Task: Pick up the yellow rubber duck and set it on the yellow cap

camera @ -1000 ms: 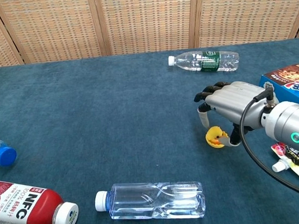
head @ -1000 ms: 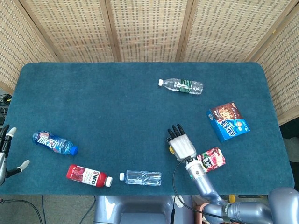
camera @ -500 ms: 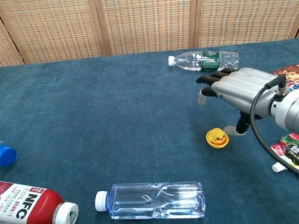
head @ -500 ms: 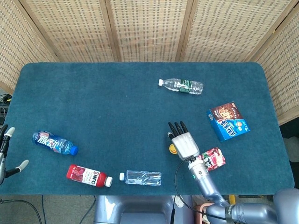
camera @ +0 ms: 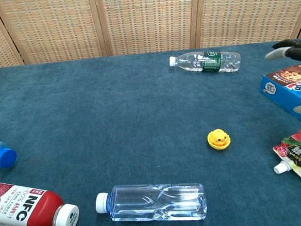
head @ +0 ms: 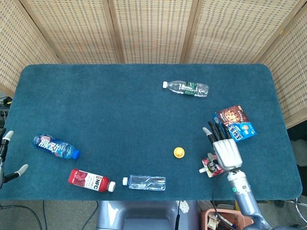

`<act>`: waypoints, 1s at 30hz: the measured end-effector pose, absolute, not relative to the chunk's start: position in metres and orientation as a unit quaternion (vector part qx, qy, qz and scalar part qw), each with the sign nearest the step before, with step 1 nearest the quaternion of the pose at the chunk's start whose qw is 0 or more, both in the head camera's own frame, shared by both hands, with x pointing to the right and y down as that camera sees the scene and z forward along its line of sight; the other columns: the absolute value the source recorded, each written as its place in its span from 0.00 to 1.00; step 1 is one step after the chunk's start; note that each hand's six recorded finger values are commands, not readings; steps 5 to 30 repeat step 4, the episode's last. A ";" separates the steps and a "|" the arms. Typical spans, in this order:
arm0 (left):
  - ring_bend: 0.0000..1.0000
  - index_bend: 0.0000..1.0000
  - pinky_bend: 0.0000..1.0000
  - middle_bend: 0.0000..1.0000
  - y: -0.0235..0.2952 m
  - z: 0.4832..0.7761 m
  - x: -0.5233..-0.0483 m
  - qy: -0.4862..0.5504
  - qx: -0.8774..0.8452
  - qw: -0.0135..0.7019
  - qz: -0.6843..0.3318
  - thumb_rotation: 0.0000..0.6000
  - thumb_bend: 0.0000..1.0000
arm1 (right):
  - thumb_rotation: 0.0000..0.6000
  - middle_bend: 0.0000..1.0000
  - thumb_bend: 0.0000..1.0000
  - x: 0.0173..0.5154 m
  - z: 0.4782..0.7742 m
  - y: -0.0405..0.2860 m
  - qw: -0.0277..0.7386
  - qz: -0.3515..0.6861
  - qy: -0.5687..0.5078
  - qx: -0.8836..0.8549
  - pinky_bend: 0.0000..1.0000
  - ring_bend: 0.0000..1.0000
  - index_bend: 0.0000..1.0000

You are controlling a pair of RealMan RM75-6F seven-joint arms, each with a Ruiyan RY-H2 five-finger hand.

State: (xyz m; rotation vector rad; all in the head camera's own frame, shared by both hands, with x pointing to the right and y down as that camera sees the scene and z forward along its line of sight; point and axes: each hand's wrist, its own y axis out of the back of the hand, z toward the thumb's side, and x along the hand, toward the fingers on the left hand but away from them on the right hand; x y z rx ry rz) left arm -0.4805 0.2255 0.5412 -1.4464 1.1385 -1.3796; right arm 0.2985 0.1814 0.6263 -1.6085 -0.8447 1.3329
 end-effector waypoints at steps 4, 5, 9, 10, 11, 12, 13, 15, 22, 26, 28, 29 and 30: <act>0.00 0.00 0.00 0.00 0.226 0.542 -0.479 0.450 -0.574 0.410 -0.547 1.00 0.09 | 1.00 0.00 0.22 0.338 0.622 0.196 0.424 0.544 -0.361 -0.627 0.00 0.00 0.00; 0.00 0.00 0.00 0.00 0.226 0.542 -0.479 0.450 -0.574 0.410 -0.547 1.00 0.09 | 1.00 0.00 0.22 0.338 0.622 0.196 0.424 0.544 -0.361 -0.627 0.00 0.00 0.00; 0.00 0.00 0.00 0.00 0.226 0.542 -0.479 0.450 -0.574 0.410 -0.547 1.00 0.09 | 1.00 0.00 0.22 0.338 0.622 0.196 0.424 0.544 -0.361 -0.627 0.00 0.00 0.00; 0.00 0.00 0.00 0.00 0.226 0.542 -0.479 0.450 -0.574 0.410 -0.547 1.00 0.09 | 1.00 0.00 0.22 0.338 0.622 0.196 0.424 0.544 -0.361 -0.627 0.00 0.00 0.00; 0.00 0.00 0.00 0.00 0.226 0.542 -0.479 0.450 -0.574 0.410 -0.547 1.00 0.09 | 1.00 0.00 0.22 0.338 0.622 0.196 0.424 0.544 -0.361 -0.627 0.00 0.00 0.00; 0.00 0.00 0.00 0.00 0.226 0.542 -0.479 0.450 -0.574 0.410 -0.547 1.00 0.09 | 1.00 0.00 0.22 0.338 0.622 0.196 0.424 0.544 -0.361 -0.627 0.00 0.00 0.00; 0.00 0.00 0.00 0.00 0.226 0.542 -0.479 0.450 -0.574 0.410 -0.547 1.00 0.09 | 1.00 0.00 0.22 0.338 0.622 0.196 0.424 0.544 -0.361 -0.627 0.00 0.00 0.00; 0.00 0.00 0.00 0.00 0.226 0.542 -0.479 0.450 -0.574 0.410 -0.547 1.00 0.09 | 1.00 0.00 0.22 0.338 0.622 0.196 0.424 0.544 -0.361 -0.627 0.00 0.00 0.00; 0.00 0.00 0.00 0.00 0.226 0.542 -0.479 0.450 -0.574 0.410 -0.547 1.00 0.09 | 1.00 0.00 0.22 0.338 0.622 0.196 0.424 0.544 -0.361 -0.627 0.00 0.00 0.00; 0.00 0.00 0.00 0.00 0.226 0.542 -0.479 0.450 -0.574 0.410 -0.547 1.00 0.09 | 1.00 0.00 0.22 0.338 0.622 0.196 0.424 0.544 -0.361 -0.627 0.00 0.00 0.00; 0.00 0.00 0.00 0.00 0.226 0.542 -0.479 0.450 -0.574 0.410 -0.547 1.00 0.09 | 1.00 0.00 0.22 0.338 0.622 0.196 0.424 0.544 -0.361 -0.627 0.00 0.00 0.00; 0.00 0.00 0.00 0.00 0.226 0.542 -0.479 0.450 -0.574 0.410 -0.547 1.00 0.09 | 1.00 0.00 0.22 0.338 0.622 0.196 0.424 0.544 -0.361 -0.627 0.00 0.00 0.00; 0.00 0.00 0.00 0.00 0.226 0.542 -0.479 0.450 -0.574 0.410 -0.547 1.00 0.09 | 1.00 0.00 0.22 0.338 0.622 0.196 0.424 0.544 -0.361 -0.627 0.00 0.00 0.00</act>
